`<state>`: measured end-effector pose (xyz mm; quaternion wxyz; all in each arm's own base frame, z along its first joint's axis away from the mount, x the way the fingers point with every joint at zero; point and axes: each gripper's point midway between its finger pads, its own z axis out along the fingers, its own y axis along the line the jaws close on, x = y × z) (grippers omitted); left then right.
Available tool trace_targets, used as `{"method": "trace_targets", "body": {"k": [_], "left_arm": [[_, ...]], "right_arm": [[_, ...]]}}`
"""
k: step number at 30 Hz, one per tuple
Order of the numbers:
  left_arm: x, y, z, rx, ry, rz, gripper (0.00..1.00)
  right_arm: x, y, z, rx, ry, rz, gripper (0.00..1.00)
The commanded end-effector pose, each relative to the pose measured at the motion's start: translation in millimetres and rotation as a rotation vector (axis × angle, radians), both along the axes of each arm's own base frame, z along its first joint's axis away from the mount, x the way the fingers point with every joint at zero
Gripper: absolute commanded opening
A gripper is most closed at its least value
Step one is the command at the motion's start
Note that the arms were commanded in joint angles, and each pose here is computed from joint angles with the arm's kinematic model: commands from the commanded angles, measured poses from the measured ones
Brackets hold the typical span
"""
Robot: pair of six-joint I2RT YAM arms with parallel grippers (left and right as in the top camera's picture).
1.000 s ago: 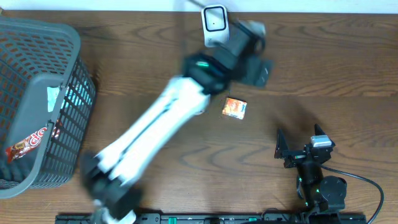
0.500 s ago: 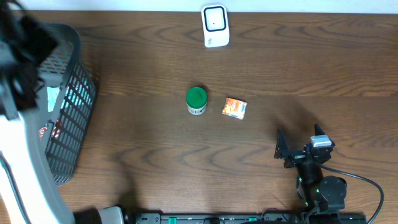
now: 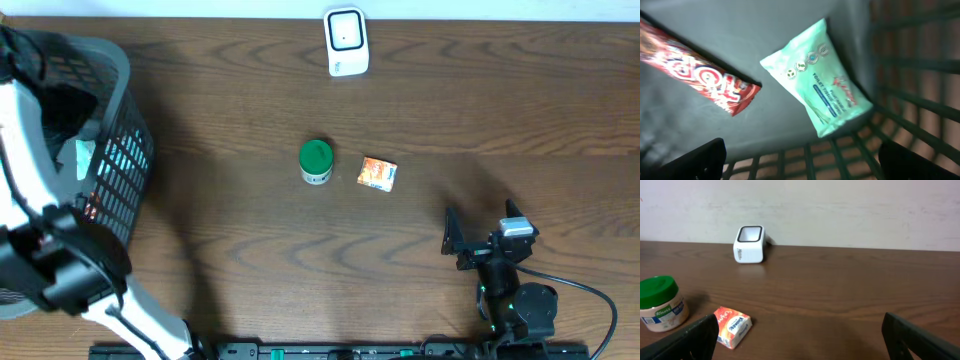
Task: Scan the item barcode
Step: 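Reach into the basket and grasp the mint-green wipes pack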
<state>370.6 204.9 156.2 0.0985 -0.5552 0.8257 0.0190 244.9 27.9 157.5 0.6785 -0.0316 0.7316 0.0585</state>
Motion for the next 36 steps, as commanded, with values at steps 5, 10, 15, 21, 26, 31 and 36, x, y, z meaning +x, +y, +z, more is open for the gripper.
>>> {"method": "trace_targets", "body": {"k": [5, 10, 15, 21, 26, 31, 36], "left_arm": [[-4, -7, -66, -0.09, 0.128, -0.064, 0.98], [2, -20, -95, -0.156, 0.084, -0.118, 0.98], [9, -29, -122, -0.194, 0.022, -0.128, 0.98], [11, -28, -154, -0.174, -0.025, -0.123, 0.98], [11, -27, -165, -0.171, -0.048, -0.076, 0.92], [15, -23, -164, -0.155, -0.065, -0.077, 0.33], [17, -22, -163, -0.145, -0.074, -0.078, 0.08]], "right_arm": [[0, -1, 0, -0.011, -0.001, -0.003, 0.99], [0, -1, 0, -0.011, -0.001, -0.003, 0.99], [0, -1, 0, -0.011, -0.001, -0.003, 0.99], [0, -1, 0, -0.011, -0.001, -0.003, 0.99], [0, -1, 0, -0.011, -0.001, -0.003, 0.99], [0, -1, 0, -0.011, -0.001, -0.003, 0.99], [0, -1, 0, -0.011, -0.001, -0.003, 0.99]]}}
